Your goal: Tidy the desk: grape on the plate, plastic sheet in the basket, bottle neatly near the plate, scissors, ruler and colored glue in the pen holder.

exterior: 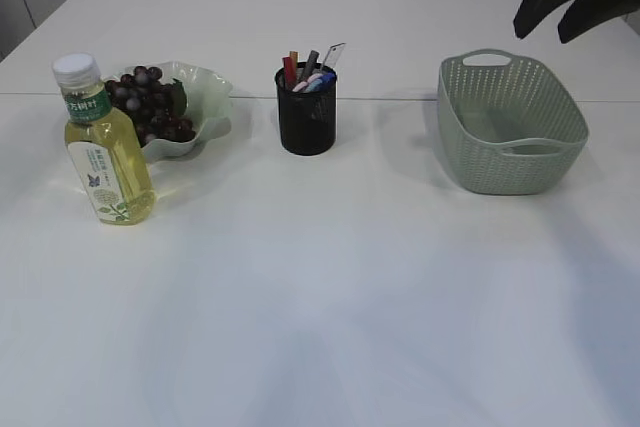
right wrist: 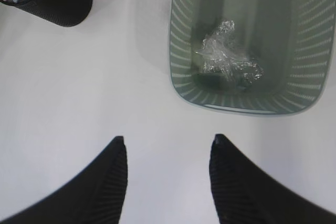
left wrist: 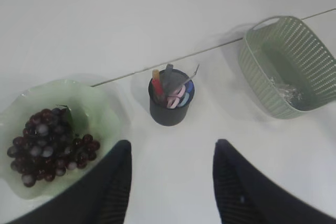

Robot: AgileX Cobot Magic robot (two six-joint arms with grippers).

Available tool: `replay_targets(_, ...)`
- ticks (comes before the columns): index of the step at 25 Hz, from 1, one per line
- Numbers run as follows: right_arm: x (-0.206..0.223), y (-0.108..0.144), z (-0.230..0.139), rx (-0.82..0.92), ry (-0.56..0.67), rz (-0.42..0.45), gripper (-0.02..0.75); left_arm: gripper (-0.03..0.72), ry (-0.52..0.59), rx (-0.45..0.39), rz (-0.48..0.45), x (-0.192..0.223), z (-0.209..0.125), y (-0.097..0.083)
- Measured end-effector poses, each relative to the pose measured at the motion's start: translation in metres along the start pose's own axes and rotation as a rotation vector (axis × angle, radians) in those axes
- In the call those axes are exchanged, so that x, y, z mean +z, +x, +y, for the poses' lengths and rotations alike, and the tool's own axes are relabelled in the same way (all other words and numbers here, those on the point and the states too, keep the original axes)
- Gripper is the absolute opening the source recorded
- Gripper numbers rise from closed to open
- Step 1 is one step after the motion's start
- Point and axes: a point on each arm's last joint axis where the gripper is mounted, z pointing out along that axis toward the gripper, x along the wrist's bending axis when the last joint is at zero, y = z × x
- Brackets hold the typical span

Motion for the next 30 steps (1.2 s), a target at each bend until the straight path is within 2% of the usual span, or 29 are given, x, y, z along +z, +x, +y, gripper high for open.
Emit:
replay_targets(6,-0.003,0.001,0.000,-0.003,-0.007,0.006,0.405,0.370,0.098,-0.001,0.010,-0.028,-0.037,0.002)
replay_targets(11,-0.025,0.006,-0.005,-0.052,-0.052,0.011,0.405,0.370,0.157,0.012,0.005,-0.064,-0.081,-0.001)
replay_targets(15,-0.044,0.010,-0.026,-0.079,-0.055,0.013,0.405,0.369,0.139,0.034,-0.027,-0.103,-0.119,-0.008)
replay_targets(22,-0.091,0.035,-0.104,-0.186,-0.081,0.046,0.405,0.369,0.035,0.047,-0.110,-0.150,-0.181,-0.014)
replay_targets(25,-0.112,0.036,-0.144,-0.209,-0.131,0.049,0.405,0.369,-0.013,0.047,-0.142,-0.168,-0.205,-0.012)
replay_targets(30,-0.143,0.028,-0.217,-0.238,-0.304,0.019,0.405,0.369,-0.083,0.045,-0.164,-0.193,-0.246,-0.004)
